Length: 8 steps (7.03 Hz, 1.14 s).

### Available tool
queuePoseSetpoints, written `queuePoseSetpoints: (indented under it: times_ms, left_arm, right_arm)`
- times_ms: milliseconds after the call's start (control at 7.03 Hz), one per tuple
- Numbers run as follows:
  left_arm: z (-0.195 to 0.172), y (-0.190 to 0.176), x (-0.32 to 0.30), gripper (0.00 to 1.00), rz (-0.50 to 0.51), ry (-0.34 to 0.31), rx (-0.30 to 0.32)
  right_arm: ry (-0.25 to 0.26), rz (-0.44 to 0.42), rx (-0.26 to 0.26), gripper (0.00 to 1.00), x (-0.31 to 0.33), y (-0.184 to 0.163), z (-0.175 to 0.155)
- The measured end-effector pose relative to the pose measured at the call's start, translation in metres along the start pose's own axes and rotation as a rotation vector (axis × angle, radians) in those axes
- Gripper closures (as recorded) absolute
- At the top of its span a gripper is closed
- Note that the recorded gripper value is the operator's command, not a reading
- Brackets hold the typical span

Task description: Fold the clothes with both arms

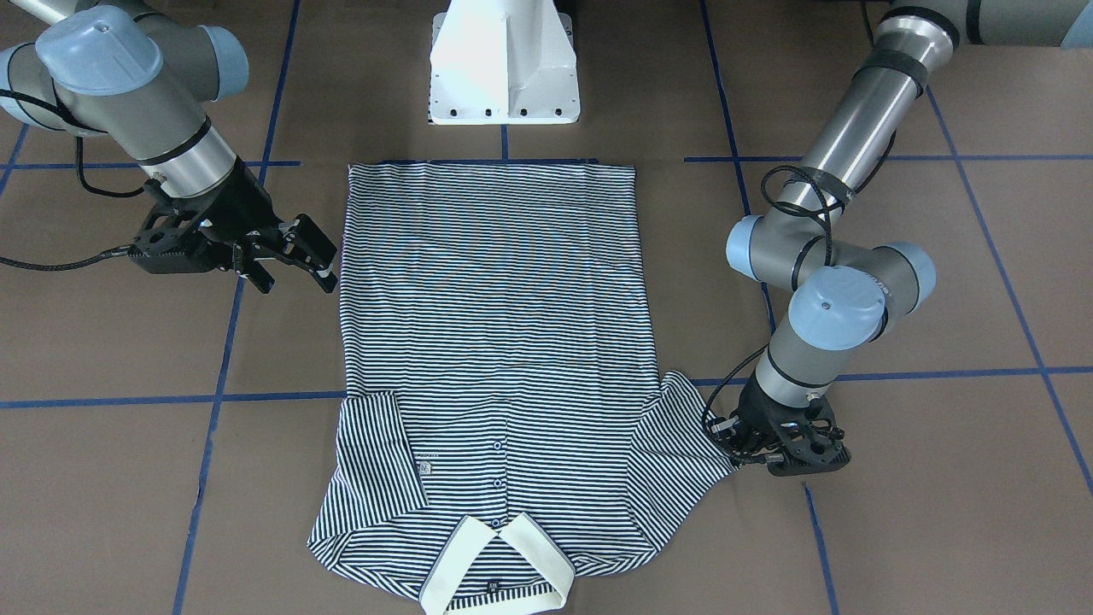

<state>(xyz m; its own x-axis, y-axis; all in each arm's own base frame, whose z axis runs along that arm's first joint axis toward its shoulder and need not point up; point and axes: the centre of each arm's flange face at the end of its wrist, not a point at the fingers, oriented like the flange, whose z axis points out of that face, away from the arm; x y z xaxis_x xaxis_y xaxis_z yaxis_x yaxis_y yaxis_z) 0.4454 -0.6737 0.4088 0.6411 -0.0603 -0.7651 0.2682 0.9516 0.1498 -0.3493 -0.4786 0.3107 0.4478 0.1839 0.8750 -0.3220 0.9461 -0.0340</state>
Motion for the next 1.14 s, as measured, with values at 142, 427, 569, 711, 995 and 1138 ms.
queuePoseSetpoints:
  times_ms: [142,427,569,711,995,1138]
  left_arm:
    - [-0.003,-0.001,0.005,1.0,0.0,0.005,0.0]
    - [-0.036,-0.007,0.042,1.0,-0.006,0.019,0.0]
    - [-0.059,-0.01,0.07,1.0,-0.035,0.023,-0.001]
    - [-0.072,-0.006,0.096,1.0,-0.072,0.03,-0.009]
    - [-0.066,0.001,0.146,1.0,-0.126,0.031,-0.037]
    - [-0.059,-0.001,0.157,1.0,-0.142,0.025,-0.042]
  right_arm:
    - [0.0,0.0,0.0,0.0,0.0,0.0,0.0]
    - [0.0,0.0,0.0,0.0,0.0,0.0,0.0]
    - [0.0,-0.001,-0.001,0.0,0.0,0.0,0.0]
    - [-0.001,-0.001,-0.001,0.0,-0.001,0.001,0.0]
    - [0.002,0.0,-0.002,0.0,0.0,0.0,0.001]
    - [0.003,0.0,-0.002,0.0,0.001,0.0,0.002]
